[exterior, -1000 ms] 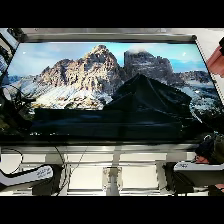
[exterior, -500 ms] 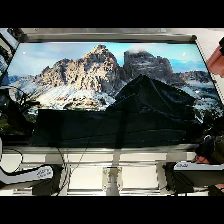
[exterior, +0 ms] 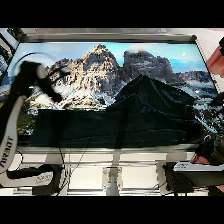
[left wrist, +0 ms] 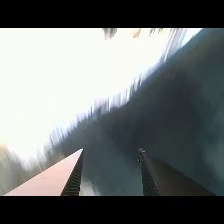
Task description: Fold the clothes and pants, and hang the long-sleeved shirts on hangers.
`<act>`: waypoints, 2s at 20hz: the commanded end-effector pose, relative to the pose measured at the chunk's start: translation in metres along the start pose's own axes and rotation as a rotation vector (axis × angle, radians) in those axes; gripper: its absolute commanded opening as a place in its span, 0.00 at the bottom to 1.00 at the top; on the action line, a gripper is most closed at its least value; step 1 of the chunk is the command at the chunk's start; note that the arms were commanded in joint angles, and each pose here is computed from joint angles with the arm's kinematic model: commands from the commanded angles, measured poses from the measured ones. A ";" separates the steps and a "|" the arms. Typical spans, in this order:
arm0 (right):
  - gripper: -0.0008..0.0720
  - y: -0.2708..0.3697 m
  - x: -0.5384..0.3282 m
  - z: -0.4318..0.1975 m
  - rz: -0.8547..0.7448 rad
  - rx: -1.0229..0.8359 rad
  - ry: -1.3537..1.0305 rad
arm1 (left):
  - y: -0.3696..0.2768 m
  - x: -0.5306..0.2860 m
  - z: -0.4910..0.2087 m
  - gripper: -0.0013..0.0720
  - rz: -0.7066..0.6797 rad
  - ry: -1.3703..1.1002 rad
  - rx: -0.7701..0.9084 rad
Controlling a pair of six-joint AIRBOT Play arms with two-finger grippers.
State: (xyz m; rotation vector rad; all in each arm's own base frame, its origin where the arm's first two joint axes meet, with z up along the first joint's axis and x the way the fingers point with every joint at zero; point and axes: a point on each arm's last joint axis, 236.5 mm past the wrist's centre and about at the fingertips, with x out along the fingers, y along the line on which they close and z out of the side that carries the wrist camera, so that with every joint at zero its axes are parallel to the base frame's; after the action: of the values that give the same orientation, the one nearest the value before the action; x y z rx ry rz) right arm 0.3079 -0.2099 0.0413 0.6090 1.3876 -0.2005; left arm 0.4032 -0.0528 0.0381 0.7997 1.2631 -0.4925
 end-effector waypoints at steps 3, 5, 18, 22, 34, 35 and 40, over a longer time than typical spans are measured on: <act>0.81 0.089 0.011 0.027 0.103 -0.241 -0.089 | -0.117 -0.022 0.202 0.58 0.016 -0.369 0.294; 0.81 0.111 0.024 0.026 0.103 -0.316 -0.087 | -0.151 0.004 0.243 0.58 -0.034 -0.381 0.296; 0.81 0.140 0.039 0.034 0.077 -0.422 -0.127 | -0.246 0.008 0.332 0.65 -0.508 -0.633 0.081; 0.81 0.140 0.039 0.034 0.078 -0.422 -0.127 | -0.245 0.028 0.329 0.66 -0.514 -0.603 0.053; 0.81 0.140 0.039 0.034 0.078 -0.422 -0.126 | -0.257 0.053 0.311 0.06 -0.555 -0.500 0.052; 0.81 0.140 0.039 0.034 0.078 -0.421 -0.126 | -0.247 0.048 0.307 0.06 -0.530 -0.495 0.063; 0.81 0.140 0.039 0.031 0.080 -0.418 -0.114 | -0.092 -0.029 0.283 0.06 -0.168 -0.557 -0.124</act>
State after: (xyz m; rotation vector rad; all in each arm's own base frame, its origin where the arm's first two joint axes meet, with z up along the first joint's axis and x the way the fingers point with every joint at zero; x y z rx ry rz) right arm 0.4102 -0.1024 0.0462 0.2928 1.2357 0.1151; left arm 0.4735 -0.3958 0.0134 0.3672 0.9045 -0.9327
